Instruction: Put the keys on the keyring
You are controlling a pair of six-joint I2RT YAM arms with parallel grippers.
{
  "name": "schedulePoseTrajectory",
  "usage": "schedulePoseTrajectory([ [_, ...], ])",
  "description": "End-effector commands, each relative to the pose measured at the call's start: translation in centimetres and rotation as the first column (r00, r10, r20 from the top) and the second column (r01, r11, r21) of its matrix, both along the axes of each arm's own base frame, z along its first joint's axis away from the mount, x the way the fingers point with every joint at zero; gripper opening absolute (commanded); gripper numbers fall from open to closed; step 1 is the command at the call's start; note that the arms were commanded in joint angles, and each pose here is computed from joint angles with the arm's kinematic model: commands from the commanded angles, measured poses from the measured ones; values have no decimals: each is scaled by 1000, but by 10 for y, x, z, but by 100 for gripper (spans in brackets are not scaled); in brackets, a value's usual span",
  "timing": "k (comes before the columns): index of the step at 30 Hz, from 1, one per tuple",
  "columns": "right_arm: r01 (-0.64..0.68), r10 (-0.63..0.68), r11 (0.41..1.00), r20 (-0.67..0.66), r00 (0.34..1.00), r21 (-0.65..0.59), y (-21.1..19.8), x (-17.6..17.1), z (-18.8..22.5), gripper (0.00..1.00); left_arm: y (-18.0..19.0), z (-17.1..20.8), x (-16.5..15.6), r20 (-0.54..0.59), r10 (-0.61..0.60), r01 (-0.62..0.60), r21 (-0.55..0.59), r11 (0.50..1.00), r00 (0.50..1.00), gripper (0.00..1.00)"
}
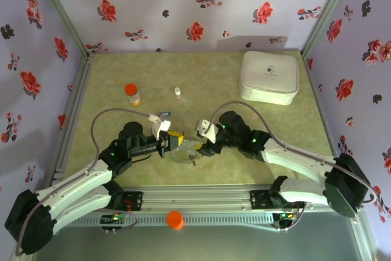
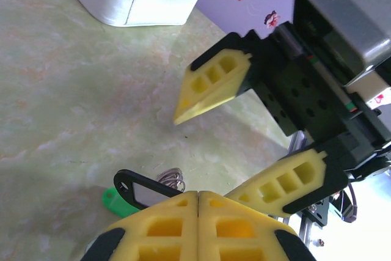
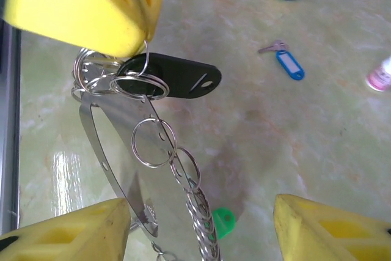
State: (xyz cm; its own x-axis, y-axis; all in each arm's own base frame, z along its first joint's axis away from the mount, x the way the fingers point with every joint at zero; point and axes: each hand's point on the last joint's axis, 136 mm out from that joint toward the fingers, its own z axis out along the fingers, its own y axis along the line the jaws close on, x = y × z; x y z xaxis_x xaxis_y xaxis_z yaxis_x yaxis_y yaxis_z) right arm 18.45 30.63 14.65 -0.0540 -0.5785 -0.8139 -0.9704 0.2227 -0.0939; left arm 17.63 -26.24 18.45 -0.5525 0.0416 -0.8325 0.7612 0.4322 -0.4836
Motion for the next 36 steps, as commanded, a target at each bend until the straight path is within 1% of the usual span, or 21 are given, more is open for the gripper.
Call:
schedulePoseTrajectory([
  [1, -168, 166, 985, 42, 985, 40, 19, -7, 16, 64, -1, 10, -1, 9, -4, 4, -20, 1000, 1000, 0],
  [7, -218, 218, 975, 23, 976, 42, 33, -3, 13, 62, -1, 10, -2, 11, -6, 6, -22, 1000, 1000, 0],
  [13, -287, 289, 957, -51, 956, 48, 39, -11, 6, 53, 0, 11, -2, 17, -7, 8, -20, 1000, 1000, 0],
  [16, -301, 303, 953, -68, 950, 46, 40, -13, 4, 48, 0, 12, -3, 18, -8, 8, -21, 1000, 1000, 0],
  [24, -326, 326, 945, -106, 939, 20, 39, -17, -2, 28, 0, 12, -4, 19, -10, 10, -21, 1000, 1000, 0],
  [31, -344, 344, 939, -118, 932, 21, 38, -22, 1, 18, 0, 12, -4, 19, -11, 11, -20, 1000, 1000, 0],
  [36, -378, 378, 926, -118, 918, 21, 37, -27, 5, 5, 0, 11, -4, 14, -11, 11, -16, 1000, 1000, 0],
])
